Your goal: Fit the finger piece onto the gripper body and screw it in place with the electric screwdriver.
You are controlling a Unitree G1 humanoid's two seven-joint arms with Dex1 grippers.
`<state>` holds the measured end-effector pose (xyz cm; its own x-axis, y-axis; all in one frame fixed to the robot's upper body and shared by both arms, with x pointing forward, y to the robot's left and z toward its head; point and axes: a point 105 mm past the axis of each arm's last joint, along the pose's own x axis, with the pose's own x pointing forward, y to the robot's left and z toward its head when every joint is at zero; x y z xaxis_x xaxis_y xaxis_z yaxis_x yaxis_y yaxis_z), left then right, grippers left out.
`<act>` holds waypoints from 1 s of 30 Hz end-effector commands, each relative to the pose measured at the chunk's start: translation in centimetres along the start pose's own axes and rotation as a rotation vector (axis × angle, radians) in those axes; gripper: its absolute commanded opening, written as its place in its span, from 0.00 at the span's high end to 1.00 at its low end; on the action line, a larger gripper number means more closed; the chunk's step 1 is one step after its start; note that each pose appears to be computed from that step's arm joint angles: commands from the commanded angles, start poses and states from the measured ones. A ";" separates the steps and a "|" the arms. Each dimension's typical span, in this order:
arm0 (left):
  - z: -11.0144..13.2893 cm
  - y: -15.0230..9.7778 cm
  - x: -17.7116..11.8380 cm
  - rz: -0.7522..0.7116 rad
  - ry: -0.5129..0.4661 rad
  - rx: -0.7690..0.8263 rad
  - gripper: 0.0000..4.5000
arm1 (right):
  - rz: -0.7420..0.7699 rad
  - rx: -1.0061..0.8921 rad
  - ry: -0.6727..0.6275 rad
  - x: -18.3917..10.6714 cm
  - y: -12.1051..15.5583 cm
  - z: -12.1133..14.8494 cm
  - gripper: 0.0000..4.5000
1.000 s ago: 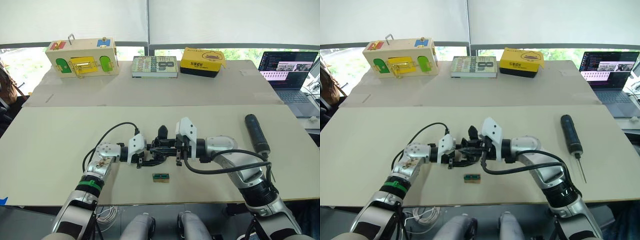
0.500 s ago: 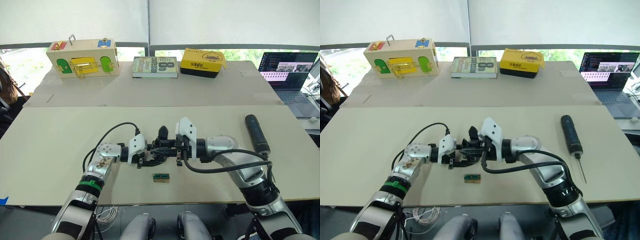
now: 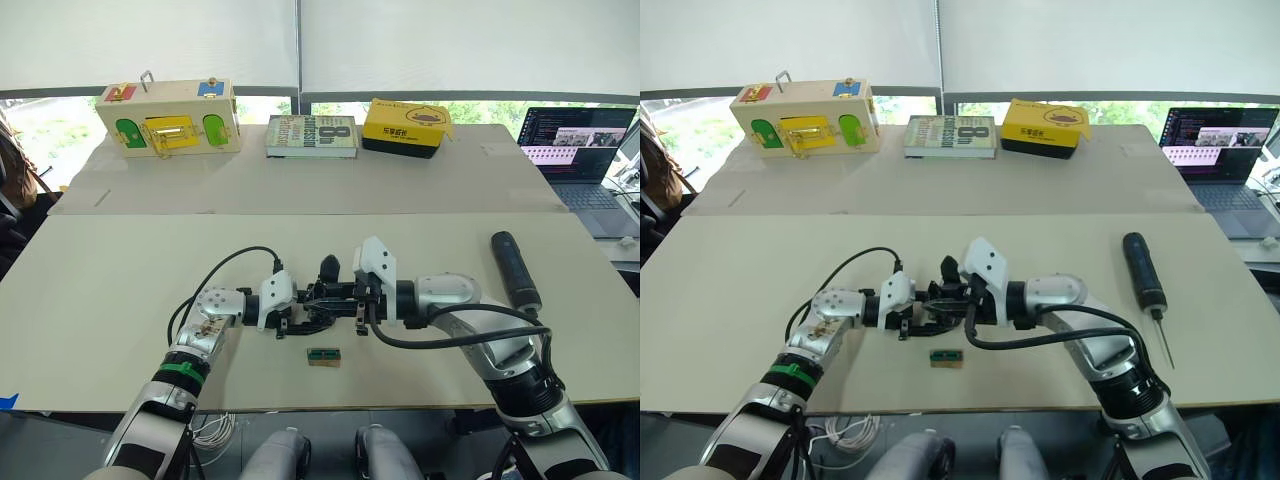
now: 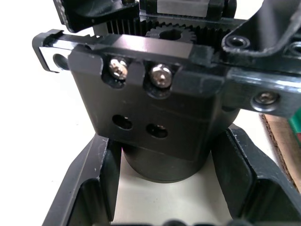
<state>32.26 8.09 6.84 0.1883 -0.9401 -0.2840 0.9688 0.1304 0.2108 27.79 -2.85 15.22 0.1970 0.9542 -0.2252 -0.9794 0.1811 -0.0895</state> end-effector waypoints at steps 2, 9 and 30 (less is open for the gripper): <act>-1.8 -0.6 -0.4 -0.014 0.064 -0.047 0.49 | 0.003 0.049 0.034 0.4 0.3 -0.9 0.91; -1.8 -0.8 -0.4 -0.018 0.064 -0.050 0.49 | -0.052 0.120 0.085 0.3 -0.8 -2.9 0.91; -2.1 -0.9 -0.6 -0.013 0.072 -0.062 0.49 | -0.038 0.059 0.062 0.1 -0.8 -2.2 0.91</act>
<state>32.17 8.51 6.35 0.1955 -0.9352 -0.2954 0.9715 0.1434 0.1889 28.41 -2.63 14.77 0.2164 0.9510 -0.2207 -0.9762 0.2069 -0.0656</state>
